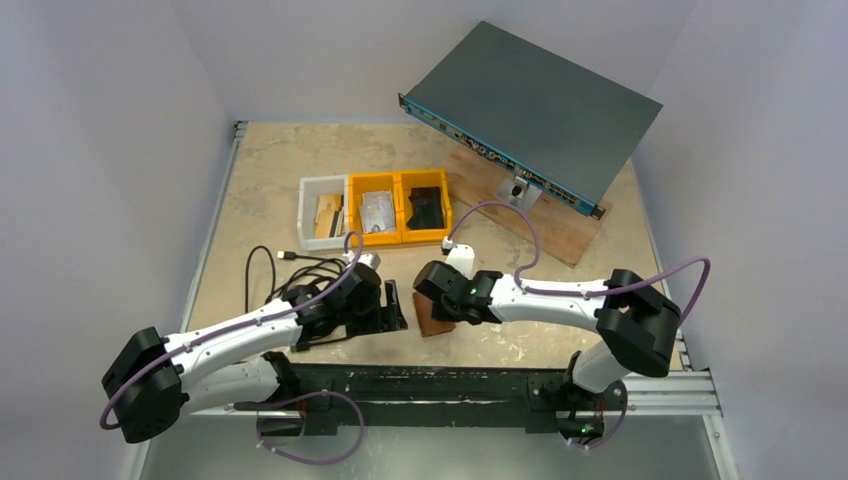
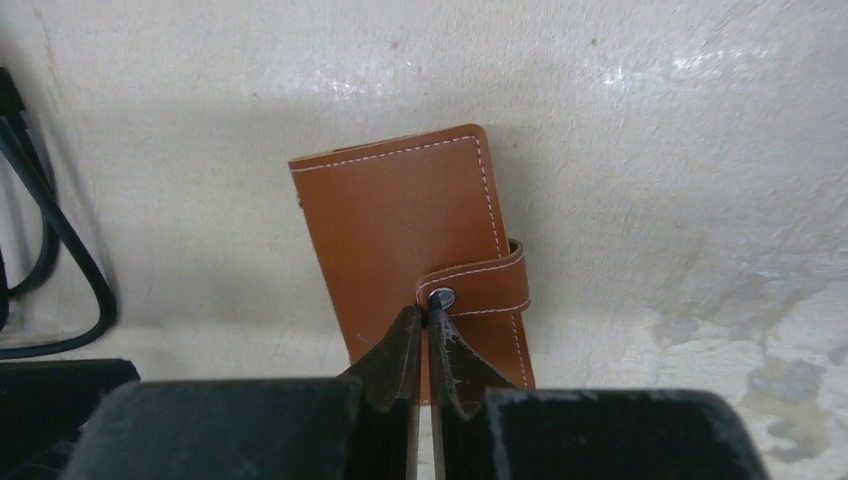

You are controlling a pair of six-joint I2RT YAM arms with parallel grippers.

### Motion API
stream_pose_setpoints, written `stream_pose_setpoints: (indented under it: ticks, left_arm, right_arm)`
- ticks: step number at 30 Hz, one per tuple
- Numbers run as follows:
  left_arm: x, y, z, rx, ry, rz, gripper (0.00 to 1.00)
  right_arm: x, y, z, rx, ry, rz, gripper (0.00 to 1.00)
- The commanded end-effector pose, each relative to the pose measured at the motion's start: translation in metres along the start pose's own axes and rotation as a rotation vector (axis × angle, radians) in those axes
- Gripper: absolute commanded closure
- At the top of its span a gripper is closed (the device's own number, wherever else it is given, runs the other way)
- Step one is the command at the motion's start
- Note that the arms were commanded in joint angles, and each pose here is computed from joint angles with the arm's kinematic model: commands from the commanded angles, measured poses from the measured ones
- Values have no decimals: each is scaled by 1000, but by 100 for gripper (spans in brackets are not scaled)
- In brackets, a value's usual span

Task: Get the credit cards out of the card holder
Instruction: Open the card holder at the center of the board.

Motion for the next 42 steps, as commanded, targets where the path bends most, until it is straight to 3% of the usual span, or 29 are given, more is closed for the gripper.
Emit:
stream_pose_setpoints:
  ticks: [1,4,5,20,26,34,42]
  left_arm:
    - [0,17,-2,2,-20,-51,27]
    - [-1,21,4,18,-11,-60,29]
    - [-1,21,4,23,-22,-53,29]
    - [-4,16,10,53,-34,-39,32]
    - [-6,17,9,51,-33,-34,33]
    - [-7,20,4,46,-48,-34,34]
    - [-4,38,-21,68,-152,-70,43]
  right_arm:
    - [21,24,14,87,-33,-112,94]
    - [23,27,21,169,-80,-144,71]
    - [21,27,24,192,-96,-149,68]
    - [-7,19,9,299,-270,-154,66]
    - [-21,9,9,296,-239,-123,72]
    - [-34,-3,-1,241,-172,-40,100]
    - [-8,-5,29,89,62,45,100]
Point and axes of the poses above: each gripper's point midway between its finger pads, its own x axis back along the fingers, its own z axis along the line the jaws close on, y = z × x, the point moved 7 cm from there along x, back along the fingers, and after that the axes turned 5 degrees about -x, right-handed, at the moved point
